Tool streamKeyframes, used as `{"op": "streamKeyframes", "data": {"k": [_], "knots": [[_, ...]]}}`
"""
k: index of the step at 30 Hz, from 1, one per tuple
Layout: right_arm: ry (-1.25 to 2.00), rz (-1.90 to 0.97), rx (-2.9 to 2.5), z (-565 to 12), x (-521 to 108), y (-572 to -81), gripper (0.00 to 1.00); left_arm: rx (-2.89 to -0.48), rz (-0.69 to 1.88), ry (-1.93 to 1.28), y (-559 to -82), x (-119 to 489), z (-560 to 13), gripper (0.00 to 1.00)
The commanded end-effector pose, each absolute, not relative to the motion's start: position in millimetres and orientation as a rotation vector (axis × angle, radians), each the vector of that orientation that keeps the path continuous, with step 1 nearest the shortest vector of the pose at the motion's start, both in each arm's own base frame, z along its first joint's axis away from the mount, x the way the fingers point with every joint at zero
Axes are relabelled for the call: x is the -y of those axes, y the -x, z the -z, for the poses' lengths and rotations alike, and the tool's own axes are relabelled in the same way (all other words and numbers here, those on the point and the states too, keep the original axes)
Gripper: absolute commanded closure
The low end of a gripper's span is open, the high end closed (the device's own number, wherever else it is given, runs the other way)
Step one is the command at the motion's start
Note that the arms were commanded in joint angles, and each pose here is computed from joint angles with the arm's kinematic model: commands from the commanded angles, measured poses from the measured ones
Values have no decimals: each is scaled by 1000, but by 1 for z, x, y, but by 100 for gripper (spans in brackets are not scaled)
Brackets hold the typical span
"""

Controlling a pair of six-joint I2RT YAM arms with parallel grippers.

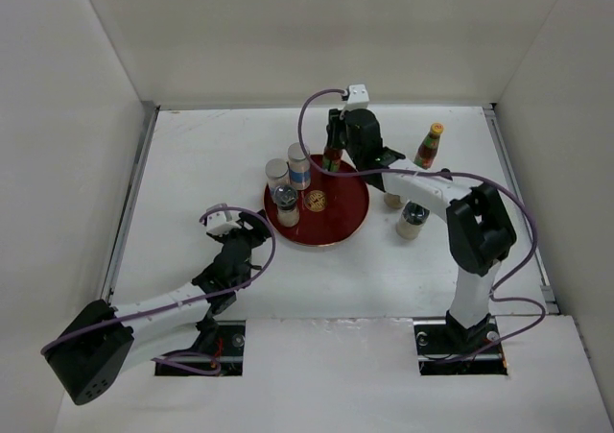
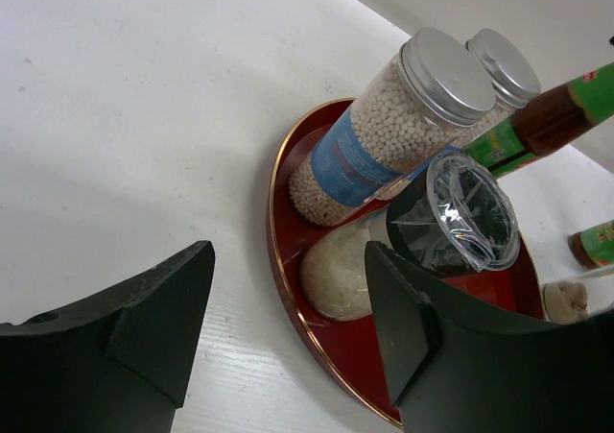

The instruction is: Organize the condiment bottles

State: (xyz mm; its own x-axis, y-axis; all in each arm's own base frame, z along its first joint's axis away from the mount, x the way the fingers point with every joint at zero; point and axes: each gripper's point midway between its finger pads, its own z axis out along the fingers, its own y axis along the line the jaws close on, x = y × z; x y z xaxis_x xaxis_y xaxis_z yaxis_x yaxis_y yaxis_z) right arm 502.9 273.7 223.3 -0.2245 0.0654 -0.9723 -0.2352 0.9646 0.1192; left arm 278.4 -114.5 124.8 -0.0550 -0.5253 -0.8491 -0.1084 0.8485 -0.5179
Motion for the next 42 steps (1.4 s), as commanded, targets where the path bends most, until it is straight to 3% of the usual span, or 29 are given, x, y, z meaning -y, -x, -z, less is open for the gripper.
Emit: {"op": "streamKeyframes", "data": {"k": [1,6,14,17,20,31,35,42], "knots": [[56,-411,-1543,-310,-294,-513,67,-1553,396,552,-280,111,-136,38],[85,-420,-1551,-293,-309,-509,63,-1552,397,553,-280,111,-137,38],[76,-417,-1558,-292,-304,-495,31,-1552,409,550,-279,113,-137,37],[62,-426,-1531,-310,-295,-483,25,-1556,403,549,-279,112,-136,37],[33,-401,-1518,-320,-267,-474,24,-1554,409,548,-279,113,-137,37],[-340,42,-1659,-285,-49,-488,26,-1563,403,544,-281,114,-135,37],[-384,219,-1743,-251,-11,-493,25,-1567,399,538,-282,115,-134,37],[-398,226,-1783,-224,3,-506,26,-1576,398,535,-283,117,-131,37]]}}
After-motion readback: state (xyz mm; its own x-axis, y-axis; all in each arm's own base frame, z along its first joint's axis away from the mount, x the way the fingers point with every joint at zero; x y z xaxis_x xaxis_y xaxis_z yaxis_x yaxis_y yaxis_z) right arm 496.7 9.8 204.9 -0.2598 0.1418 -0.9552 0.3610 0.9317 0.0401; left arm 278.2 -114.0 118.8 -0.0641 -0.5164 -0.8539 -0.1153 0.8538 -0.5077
